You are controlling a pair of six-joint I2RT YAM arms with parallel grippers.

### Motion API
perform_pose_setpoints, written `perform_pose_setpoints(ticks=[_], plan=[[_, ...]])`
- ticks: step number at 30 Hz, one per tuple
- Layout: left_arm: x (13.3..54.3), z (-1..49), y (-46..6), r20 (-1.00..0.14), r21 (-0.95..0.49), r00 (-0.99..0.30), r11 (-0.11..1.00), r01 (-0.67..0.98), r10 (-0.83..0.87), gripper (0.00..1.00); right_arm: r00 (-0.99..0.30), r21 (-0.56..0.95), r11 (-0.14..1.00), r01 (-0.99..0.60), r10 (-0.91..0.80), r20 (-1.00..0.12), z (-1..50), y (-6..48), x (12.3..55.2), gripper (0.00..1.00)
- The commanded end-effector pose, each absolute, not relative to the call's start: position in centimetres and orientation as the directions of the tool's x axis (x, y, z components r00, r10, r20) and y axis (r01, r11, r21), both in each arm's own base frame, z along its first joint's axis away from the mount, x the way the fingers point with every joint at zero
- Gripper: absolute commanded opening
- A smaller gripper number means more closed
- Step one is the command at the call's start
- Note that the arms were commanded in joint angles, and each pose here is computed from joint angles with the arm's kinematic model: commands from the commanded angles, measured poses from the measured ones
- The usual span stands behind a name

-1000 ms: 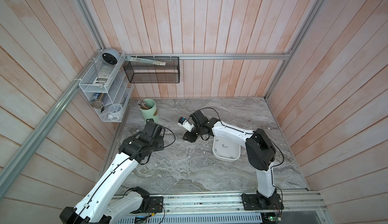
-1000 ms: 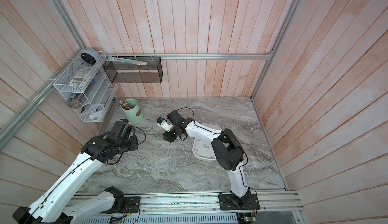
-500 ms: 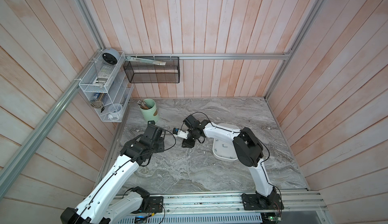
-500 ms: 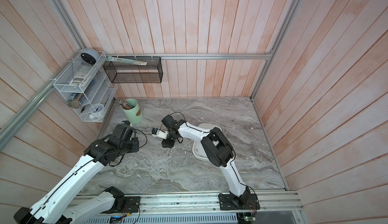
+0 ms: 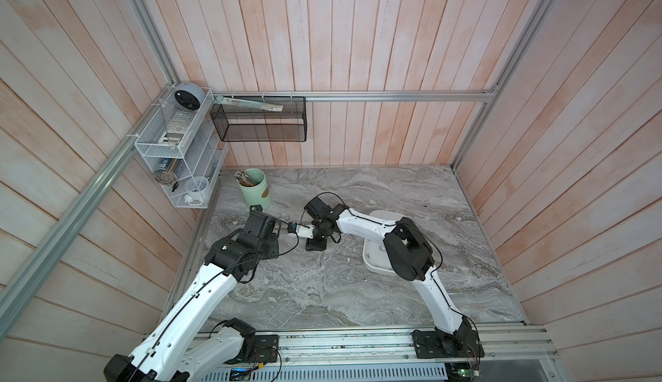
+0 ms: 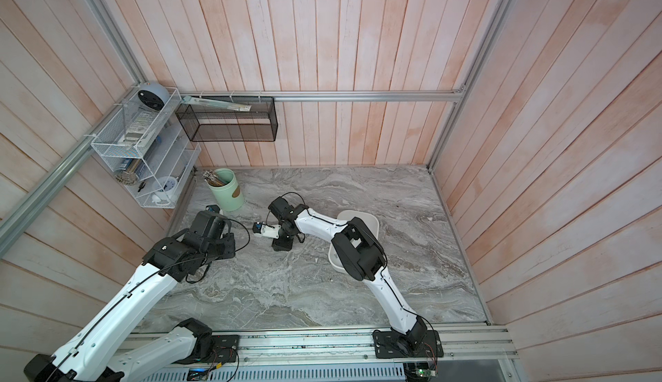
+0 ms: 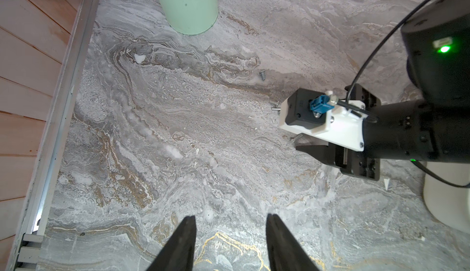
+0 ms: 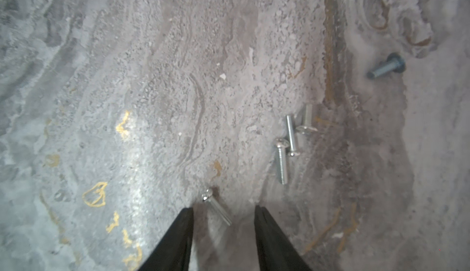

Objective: Put the screws on the desktop into the storage box
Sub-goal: Pick up the screw from the center of the board.

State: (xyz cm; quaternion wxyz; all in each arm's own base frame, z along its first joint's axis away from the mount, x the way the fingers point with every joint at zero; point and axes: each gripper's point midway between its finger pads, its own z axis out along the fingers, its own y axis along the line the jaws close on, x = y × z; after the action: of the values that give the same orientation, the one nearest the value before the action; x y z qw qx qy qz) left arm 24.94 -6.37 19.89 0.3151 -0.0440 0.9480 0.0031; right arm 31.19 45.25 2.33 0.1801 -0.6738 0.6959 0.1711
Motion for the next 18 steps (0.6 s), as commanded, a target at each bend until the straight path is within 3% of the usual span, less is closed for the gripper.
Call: perform_pose_setpoints(ticks=[1,18], plan=[[25.3,19.8,-6.0,-0.610,-0.005,-0.788,0.996,-0.093,-0.077,0.50,-0.026,0.030,0.015,-0.999,-0.901,-0.432,0.8,44.7,30.5,0.43],[25.3,19.6,-5.8,-0.605,0.005,-0.792,0.995,-0.101,-0.077,0.50,-0.014,0.056,-0.006,-0.998,-0.931,-0.365,-0.6,45.3,29.2,0.24]])
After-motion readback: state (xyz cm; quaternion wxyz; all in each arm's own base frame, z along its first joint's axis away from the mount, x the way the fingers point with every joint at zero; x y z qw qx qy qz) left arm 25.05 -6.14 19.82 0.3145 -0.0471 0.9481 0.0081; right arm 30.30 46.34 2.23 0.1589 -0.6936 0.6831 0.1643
